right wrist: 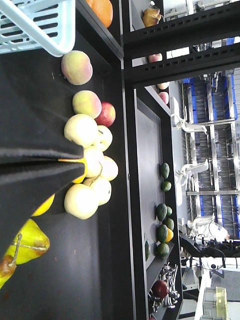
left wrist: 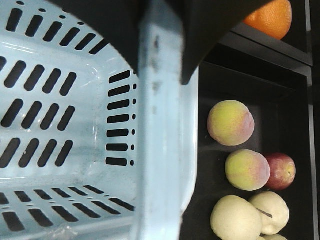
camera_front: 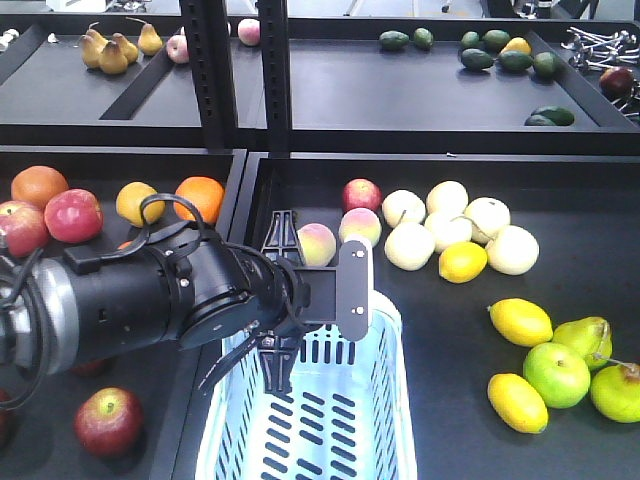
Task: Pick three apples into basket with both arms
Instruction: 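Reach the left gripper to the light-blue basket handle and grasp it, then lift the light-blue basket off the table with the left gripper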
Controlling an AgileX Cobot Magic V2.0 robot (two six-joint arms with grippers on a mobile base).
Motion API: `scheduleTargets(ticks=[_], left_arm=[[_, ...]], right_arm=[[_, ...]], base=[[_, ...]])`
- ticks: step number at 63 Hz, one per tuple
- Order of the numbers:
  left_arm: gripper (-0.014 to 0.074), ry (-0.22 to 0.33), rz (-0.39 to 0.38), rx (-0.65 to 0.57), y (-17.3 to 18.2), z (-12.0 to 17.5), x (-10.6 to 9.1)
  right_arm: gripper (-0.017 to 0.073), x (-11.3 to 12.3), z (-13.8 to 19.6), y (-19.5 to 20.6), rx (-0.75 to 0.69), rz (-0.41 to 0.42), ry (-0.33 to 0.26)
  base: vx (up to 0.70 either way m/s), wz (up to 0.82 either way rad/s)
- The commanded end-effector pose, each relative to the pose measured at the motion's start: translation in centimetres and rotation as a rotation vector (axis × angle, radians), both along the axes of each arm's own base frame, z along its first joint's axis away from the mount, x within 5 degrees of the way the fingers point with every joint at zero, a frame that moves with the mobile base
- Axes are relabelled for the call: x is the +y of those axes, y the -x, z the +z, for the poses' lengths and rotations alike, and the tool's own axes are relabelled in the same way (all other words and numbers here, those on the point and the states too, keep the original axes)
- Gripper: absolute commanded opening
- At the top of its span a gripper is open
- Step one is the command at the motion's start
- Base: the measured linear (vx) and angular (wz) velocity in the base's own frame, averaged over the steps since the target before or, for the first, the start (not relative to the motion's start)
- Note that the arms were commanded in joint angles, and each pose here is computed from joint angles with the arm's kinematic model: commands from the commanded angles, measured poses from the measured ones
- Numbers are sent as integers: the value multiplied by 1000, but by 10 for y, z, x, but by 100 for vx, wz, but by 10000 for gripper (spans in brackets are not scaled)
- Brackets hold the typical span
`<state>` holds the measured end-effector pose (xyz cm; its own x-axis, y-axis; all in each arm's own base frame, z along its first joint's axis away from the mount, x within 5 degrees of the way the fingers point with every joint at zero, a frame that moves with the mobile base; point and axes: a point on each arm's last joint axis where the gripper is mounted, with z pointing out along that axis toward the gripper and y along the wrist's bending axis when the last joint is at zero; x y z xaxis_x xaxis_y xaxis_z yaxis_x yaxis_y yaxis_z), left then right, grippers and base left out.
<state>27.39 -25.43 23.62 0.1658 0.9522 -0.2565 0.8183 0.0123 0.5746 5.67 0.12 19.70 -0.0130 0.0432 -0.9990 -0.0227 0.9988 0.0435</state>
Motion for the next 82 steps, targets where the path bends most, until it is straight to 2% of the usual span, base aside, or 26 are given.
scheduleTargets(ticks=[1, 8, 19, 33, 41, 58, 69, 82], left_arm=[[-8, 96, -2, -83, 5, 38, 2], [-8, 117, -1, -109, 9, 52, 6], [-8, 143, 5, -223, 19, 88, 23], [-8, 138, 92, -398, 35, 136, 57], [-8, 134, 115, -482, 48, 161, 78], [-8, 265, 144, -609, 88, 210, 119], [-8, 337, 191, -650, 111, 229, 145], [-8, 352, 221, -662, 122, 235, 160]], right_arm=[[-9, 0, 2, 0, -59, -1, 11], [-9, 0, 2, 0, -59, -1, 11], [-9, 0, 2, 0, -59, -1, 11], [-9, 0, 2, 0, -59, -1, 11], [-9, 0, 2, 0, -59, -1, 11], [-9, 0, 2, 0, -59, -1, 11], [-9, 0, 2, 0, -59, -1, 11], [-9, 0, 2, 0, -59, -1, 11]], base=[[0, 0], [0, 0], [0, 0], [0, 0], [0, 0], [0, 0], [0, 0], [0, 0]])
